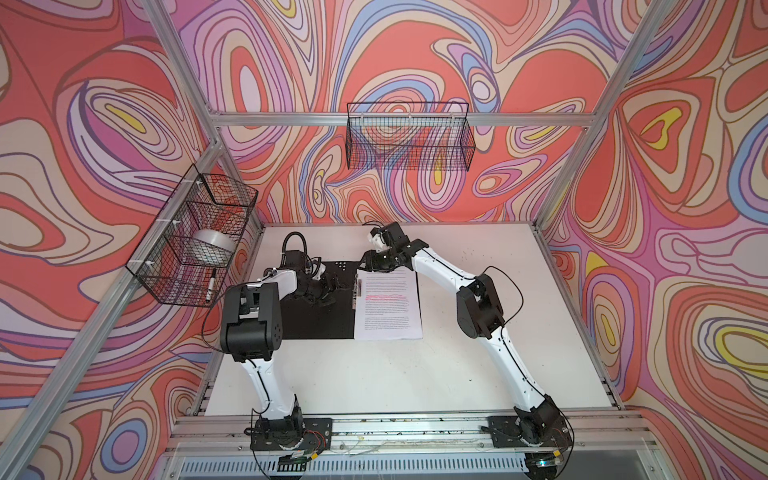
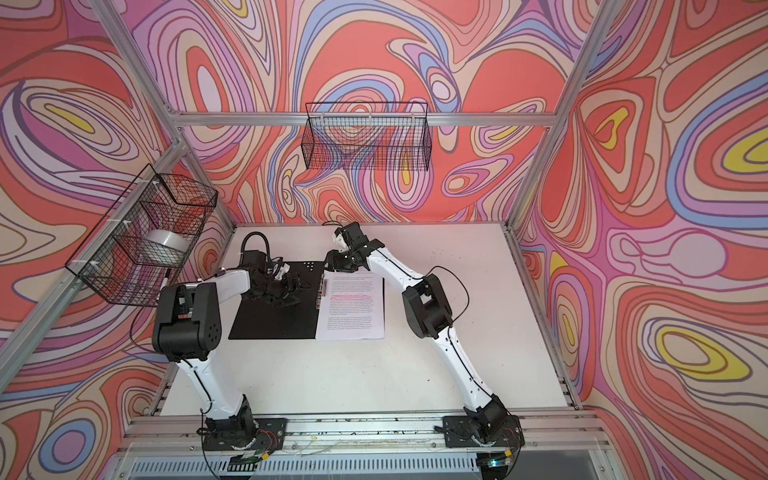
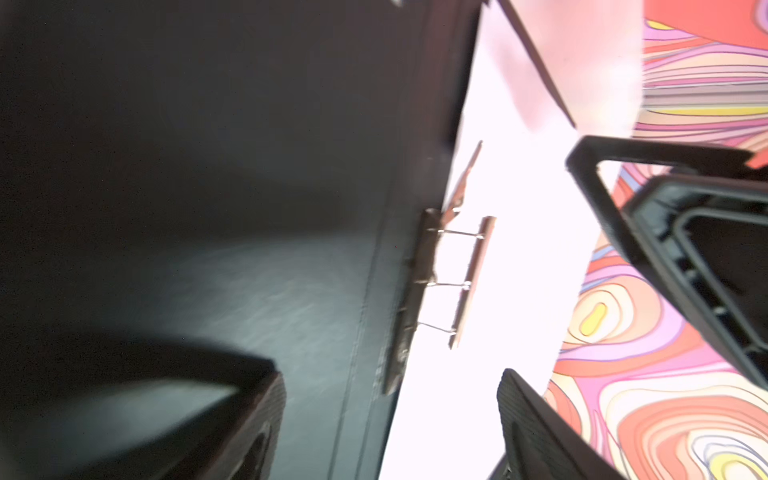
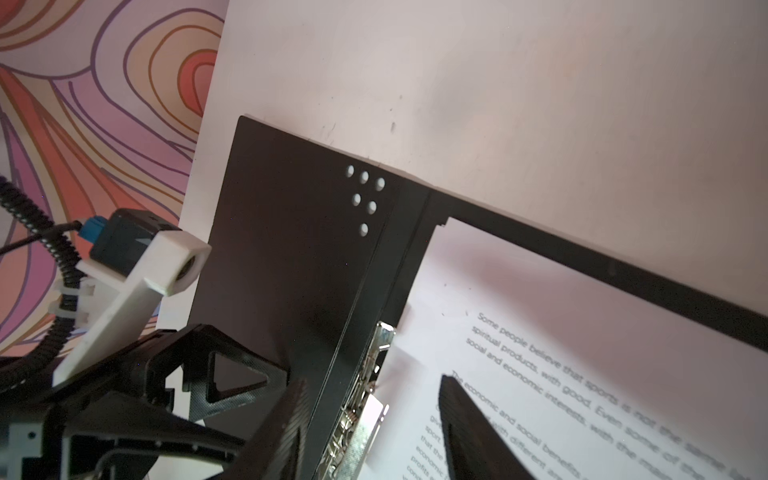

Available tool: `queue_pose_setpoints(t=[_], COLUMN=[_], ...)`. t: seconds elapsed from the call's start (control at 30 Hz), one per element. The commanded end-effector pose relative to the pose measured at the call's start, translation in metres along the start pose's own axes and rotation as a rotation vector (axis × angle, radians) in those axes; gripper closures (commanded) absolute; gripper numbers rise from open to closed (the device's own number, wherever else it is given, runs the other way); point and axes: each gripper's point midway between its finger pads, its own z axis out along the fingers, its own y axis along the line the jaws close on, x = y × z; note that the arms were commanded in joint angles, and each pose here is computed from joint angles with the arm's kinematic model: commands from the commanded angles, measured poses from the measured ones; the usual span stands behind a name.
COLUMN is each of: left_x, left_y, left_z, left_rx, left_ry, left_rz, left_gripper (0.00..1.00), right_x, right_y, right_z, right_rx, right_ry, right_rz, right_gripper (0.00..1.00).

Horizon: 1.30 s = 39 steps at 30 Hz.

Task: Put the files into the folder

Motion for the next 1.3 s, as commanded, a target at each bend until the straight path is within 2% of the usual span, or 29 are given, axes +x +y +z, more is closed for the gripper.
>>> queue_pose_setpoints(t=[0.0, 0.33, 0.7, 0.8, 0.9, 1.1, 1.27], left_x=[0.011, 0.004, 0.030, 0.033, 0.035, 0.010, 0.008], left_y=[-0.006, -0.016, -0.042, -0.055, -0.062, -0.034, -0.018], left_z=[0.023, 0.049, 0.072, 0.064, 0.041, -0.015, -0.023], left_rx=[0.065, 0.089, 0.142, 0.186, 0.191, 0.125, 0.098], left_ry=[0.051, 0.073, 0.127, 0.137, 0.145, 0.027, 0.005], left_rz=[-0.046, -0.027, -0.005, 0.014, 0.082, 0.106, 0.076], left_gripper=[0.19, 0.18, 0.16, 0.16, 0.15, 0.15, 0.15], right_x=[-0.032, -0.040, -0.036, -0.032, -0.026, -0.009, -0.003], right_y=[0.017, 0.025, -0.014, -0.025, -0.027, -0.026, -0.025], right_z=[-0.044, -0.081, -0.080, -0.073, -0.062, -0.037, -0.025], right_rx=[-0.004, 0.034, 0.067, 0.042, -0.018, -0.117, -0.180], right_ry=[-0.109, -0.141, -0.116, -0.086, -0.040, 0.062, 0.085], right_rz=[0.003, -0.012, 0.071, 0.091, 0.092, 0.090, 0.101], right_gripper=[0.47, 0.46, 0.46, 0.46, 0.46, 0.46, 0.47])
